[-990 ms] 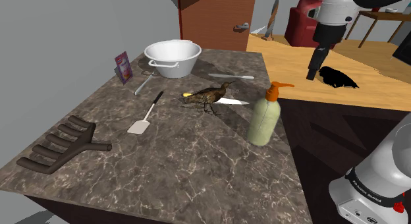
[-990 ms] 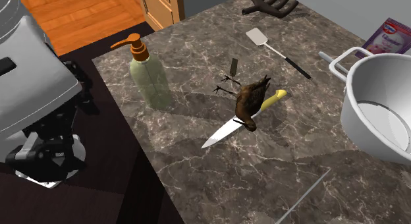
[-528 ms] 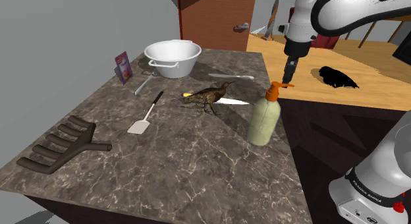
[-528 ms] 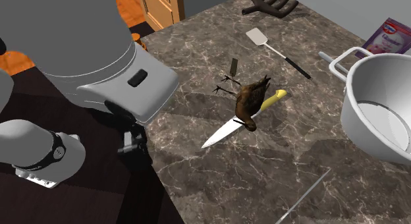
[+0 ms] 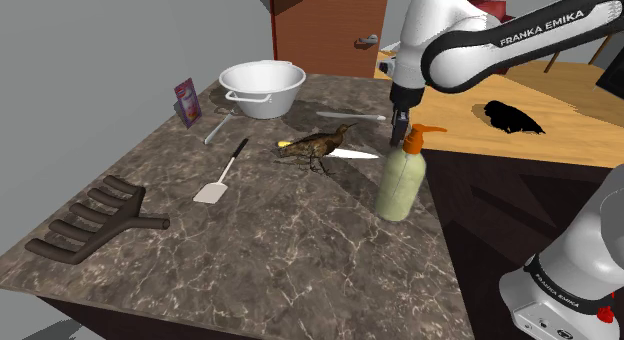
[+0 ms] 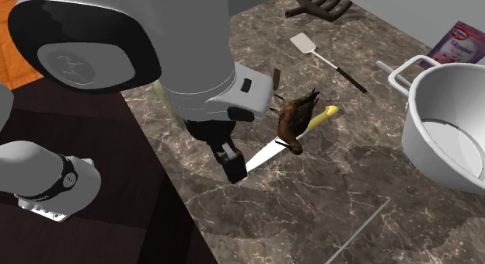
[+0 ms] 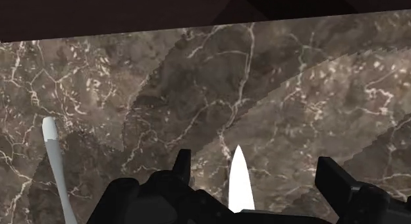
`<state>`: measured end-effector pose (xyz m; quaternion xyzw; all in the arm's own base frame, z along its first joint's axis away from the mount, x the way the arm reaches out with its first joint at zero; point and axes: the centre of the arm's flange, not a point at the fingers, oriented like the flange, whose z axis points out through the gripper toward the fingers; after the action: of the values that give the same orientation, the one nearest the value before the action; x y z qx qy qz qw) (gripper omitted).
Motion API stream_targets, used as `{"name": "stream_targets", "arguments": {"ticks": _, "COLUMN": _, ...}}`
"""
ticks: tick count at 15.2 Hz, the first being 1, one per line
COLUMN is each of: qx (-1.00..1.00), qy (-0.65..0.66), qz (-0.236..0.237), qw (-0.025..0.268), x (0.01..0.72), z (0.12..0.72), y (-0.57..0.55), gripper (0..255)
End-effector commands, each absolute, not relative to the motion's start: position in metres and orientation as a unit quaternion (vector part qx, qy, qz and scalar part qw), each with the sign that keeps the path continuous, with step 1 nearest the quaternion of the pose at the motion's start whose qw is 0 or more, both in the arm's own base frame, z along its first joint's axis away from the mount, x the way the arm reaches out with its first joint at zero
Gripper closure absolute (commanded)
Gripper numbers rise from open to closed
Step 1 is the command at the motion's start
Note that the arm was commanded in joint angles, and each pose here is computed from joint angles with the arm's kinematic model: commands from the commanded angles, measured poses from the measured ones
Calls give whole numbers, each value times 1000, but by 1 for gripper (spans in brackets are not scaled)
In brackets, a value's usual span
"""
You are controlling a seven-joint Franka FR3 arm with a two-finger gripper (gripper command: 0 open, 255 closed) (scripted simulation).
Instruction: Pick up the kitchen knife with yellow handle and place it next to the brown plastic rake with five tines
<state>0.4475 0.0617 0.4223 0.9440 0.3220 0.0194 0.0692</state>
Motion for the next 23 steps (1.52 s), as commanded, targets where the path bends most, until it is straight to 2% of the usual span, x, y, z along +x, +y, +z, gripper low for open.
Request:
{"name": "stream_targets", "arguments": {"ticks": 1, "qx": 933, "qy": 350, "qz": 28, "qw": 76, "x": 463, "z": 407, "y": 75, "gripper": 0}}
{"name": "stream_targets", "arguments": {"ticks": 6, "qx": 907, "qy": 410, "qz": 43, "qw": 90, "x": 493, "z": 375, "y": 109, "gripper": 0}}
{"name": "stream_targets", "arguments": {"ticks": 13, "qx": 907, "qy": 410, "qz": 43, "qw": 90, "x": 499, "z": 338, "y": 104, "gripper": 0}}
{"name": "stream_targets", "arguments": {"ticks": 21, "qx": 907, "qy": 410, "qz": 43, "qw": 90, "x": 500, "z": 335, "y": 104, "gripper": 0}}
{"name": "stream_targets", "arguments": {"ticks": 22, "qx": 907, "qy": 410, "qz": 43, "qw": 90, "x": 500, "z": 335, "y": 104, "gripper": 255}}
{"name": "stream_targets", "arguments": {"ticks": 23, "qx": 907, "qy": 410, "qz": 43, "qw": 90, "x": 500, "z": 335, "y": 104, "gripper": 255}}
